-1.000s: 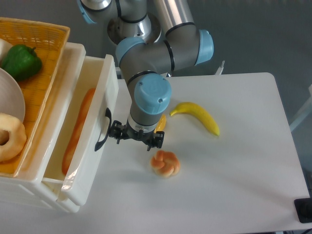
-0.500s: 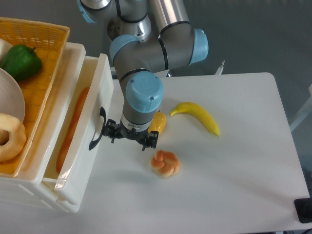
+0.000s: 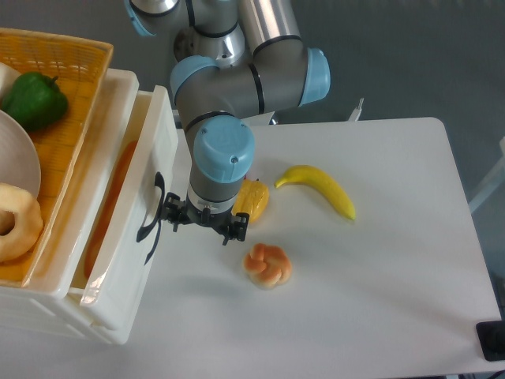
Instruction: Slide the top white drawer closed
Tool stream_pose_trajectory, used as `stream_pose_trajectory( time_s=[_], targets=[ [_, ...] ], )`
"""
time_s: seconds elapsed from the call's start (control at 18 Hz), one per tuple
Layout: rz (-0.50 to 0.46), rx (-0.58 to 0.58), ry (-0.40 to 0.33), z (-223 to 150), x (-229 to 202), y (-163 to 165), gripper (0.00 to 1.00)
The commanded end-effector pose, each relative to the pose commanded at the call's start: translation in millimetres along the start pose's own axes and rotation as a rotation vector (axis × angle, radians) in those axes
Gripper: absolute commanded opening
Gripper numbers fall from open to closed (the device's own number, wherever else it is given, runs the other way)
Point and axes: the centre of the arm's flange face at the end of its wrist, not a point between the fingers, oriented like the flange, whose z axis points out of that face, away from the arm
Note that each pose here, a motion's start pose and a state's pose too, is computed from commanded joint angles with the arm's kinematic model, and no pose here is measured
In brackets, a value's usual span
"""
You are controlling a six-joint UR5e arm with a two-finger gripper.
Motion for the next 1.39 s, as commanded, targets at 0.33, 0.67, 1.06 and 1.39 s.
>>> stream_pose_trajectory(
  time_s=[0.33, 0.67, 1.06, 1.39],
  targets=[
    [0.003, -0.003, -0.001, 0.3, 2.1, 0.3, 1.00],
    [0.010, -0.005, 0.001, 2.7, 6.4, -0.9, 1.00],
    [0.013, -0.006, 0.001, 2.9, 8.6, -0.8, 1.00],
    [0.018, -0.009, 0.004, 4.7, 12.1, -1.8, 1.00]
  ],
)
